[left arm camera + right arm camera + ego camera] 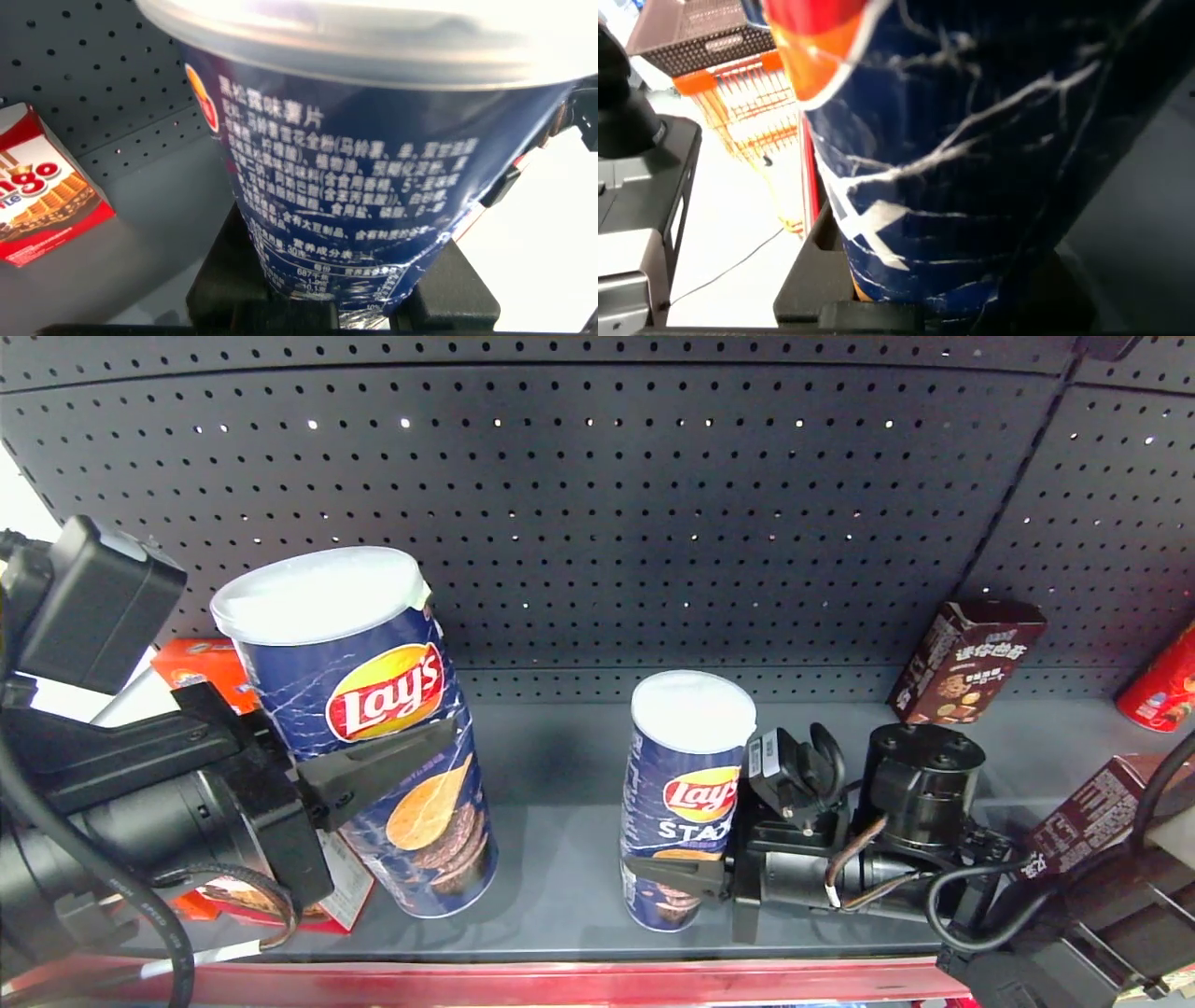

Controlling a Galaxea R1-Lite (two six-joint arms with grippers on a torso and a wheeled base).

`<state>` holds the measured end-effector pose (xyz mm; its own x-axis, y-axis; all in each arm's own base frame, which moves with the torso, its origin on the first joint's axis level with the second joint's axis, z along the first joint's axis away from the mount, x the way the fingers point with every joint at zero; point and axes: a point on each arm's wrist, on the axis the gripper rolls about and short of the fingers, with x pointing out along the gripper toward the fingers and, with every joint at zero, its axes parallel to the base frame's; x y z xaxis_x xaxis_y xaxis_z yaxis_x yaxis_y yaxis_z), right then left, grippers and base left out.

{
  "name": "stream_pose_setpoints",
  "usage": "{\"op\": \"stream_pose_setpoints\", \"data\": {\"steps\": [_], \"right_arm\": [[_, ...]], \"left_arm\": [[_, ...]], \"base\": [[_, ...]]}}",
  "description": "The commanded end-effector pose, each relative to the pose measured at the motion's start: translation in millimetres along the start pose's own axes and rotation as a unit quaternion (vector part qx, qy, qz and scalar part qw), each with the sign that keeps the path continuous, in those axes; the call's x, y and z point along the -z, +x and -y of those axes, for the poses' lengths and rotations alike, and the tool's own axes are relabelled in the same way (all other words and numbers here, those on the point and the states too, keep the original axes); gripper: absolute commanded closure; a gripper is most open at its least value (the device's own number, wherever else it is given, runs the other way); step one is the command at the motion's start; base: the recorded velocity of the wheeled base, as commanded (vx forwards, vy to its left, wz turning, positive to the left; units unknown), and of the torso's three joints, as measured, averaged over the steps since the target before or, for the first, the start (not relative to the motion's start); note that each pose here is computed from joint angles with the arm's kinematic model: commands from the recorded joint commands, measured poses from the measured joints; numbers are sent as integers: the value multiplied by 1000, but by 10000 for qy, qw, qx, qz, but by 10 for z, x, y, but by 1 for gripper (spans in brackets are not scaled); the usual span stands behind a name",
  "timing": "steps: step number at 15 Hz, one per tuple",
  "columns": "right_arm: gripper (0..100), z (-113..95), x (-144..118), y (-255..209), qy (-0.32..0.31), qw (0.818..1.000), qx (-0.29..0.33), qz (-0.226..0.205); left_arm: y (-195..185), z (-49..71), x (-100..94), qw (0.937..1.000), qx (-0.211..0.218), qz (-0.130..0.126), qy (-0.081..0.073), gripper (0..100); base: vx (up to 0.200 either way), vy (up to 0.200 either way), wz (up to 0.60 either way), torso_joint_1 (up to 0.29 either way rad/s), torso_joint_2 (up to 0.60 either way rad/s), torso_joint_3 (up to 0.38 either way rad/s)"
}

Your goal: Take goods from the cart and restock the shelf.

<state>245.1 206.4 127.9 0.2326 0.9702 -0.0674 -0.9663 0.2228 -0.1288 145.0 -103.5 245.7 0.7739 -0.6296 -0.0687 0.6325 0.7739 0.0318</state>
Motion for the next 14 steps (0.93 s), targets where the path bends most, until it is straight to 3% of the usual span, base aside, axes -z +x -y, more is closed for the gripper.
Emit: {"op": "stream_pose_setpoints", "data": {"steps": [1,5,6,14], "right_arm": [[100,5,90,16,86,9999,-26,-113],[100,5,145,20,20,9998,-24,-174],[0,2,144,23,-19,9998,-10,-178],[0,3,-21,-235,-99,9987,496,-109]], "left_arm": [[0,0,9,10000,0,-16,-1,100],[-1,0,18,10000,0,-31,-2,100],[-5,0,16,10000,-8,-24,-2,100],[-5,0,16,10000,-8,-24,-2,100]], "base": [[0,0,0,0,0,0],[0,0,0,0,0,0],[0,0,0,0,0,0],[0,0,0,0,0,0]]}}
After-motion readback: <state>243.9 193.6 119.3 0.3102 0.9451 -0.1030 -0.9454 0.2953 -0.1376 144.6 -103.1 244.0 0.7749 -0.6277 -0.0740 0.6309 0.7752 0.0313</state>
